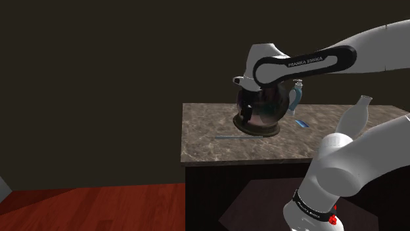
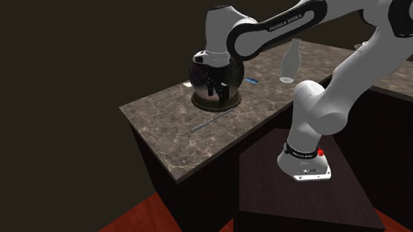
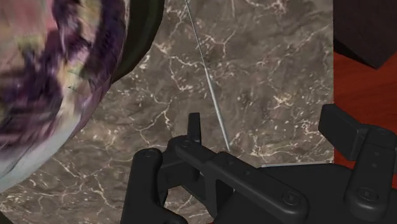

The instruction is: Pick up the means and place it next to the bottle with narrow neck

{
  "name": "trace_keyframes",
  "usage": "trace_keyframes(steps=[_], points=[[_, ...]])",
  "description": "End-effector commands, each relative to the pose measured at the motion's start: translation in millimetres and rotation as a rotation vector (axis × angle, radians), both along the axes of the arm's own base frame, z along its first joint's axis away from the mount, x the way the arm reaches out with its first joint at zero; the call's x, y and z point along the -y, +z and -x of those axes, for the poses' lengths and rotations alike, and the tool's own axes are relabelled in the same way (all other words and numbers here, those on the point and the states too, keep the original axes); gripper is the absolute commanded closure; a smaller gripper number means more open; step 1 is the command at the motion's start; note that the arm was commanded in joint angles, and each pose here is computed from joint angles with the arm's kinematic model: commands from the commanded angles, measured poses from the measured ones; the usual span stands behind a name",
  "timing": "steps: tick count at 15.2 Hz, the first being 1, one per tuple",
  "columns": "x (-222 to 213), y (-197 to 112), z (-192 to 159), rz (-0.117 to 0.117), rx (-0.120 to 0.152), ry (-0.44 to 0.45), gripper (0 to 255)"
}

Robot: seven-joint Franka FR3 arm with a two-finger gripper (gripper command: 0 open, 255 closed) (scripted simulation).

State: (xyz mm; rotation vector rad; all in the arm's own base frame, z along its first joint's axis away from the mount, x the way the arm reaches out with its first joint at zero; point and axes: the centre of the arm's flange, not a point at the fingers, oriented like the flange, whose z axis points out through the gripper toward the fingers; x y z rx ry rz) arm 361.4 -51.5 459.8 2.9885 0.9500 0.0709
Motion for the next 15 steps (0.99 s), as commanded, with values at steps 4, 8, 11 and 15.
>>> trace_keyframes(steps=[4,8,11,15], points=[[17,-60,-29,-0.015,-0.002,0.184,0],[19,-88,-36,-0.018,-0.002,0.22,0],[18,-103,-36,-0.018,-0.002,0.22,0],[18,-112,-36,-0.018,-0.002,0.22,0]])
